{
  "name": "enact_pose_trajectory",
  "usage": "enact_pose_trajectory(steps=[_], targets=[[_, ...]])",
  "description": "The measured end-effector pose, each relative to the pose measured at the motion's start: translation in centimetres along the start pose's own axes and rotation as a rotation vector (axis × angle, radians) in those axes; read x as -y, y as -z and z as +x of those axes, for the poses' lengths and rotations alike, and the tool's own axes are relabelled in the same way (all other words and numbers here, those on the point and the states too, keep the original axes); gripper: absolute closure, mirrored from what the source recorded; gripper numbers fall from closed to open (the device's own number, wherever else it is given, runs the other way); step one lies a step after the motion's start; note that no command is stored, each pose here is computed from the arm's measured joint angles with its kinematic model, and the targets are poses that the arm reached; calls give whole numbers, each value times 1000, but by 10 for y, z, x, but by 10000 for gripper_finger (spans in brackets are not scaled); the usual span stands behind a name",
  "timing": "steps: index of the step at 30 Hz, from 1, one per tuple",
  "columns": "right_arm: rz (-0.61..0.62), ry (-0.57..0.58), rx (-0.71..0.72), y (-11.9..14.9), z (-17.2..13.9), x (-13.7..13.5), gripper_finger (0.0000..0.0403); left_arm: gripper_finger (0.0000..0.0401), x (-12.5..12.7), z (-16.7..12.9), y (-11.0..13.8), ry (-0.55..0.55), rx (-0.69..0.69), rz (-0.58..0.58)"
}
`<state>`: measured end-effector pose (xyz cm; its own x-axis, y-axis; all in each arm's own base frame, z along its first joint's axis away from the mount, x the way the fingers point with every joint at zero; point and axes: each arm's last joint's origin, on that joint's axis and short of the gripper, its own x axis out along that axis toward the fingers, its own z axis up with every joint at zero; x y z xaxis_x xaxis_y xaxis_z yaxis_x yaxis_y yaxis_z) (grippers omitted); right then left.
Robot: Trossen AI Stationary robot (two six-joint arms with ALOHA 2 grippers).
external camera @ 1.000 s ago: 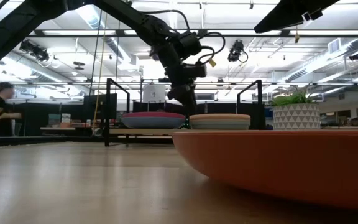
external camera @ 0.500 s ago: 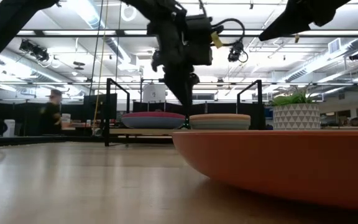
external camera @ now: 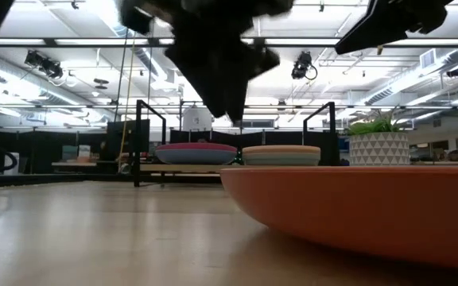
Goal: Place and stack plates onto a shelf
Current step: Stack the orange plate on top of the pink plate on the shelf
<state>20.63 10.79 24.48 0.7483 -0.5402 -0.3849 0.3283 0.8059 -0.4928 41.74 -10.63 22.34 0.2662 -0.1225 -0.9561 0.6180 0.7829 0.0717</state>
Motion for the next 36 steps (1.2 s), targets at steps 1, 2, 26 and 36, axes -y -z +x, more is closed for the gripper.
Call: enact_pose_trajectory(steps=[1, 2, 26, 36], targets=[[-2, -4, 2, 0, -1, -1, 241, 280, 9, 2, -5, -16, -4, 27], [-3, -7, 4, 0, -2, -1, 241, 280, 17, 4, -9, -28, -9, 55], [35, -31, 21, -2, -4, -4, 241, 291, 100, 73, -46, -236, -47, 487], [48, -48, 17, -2, -5, -4, 241, 387, 99, 74, -47, -207, -28, 483]])
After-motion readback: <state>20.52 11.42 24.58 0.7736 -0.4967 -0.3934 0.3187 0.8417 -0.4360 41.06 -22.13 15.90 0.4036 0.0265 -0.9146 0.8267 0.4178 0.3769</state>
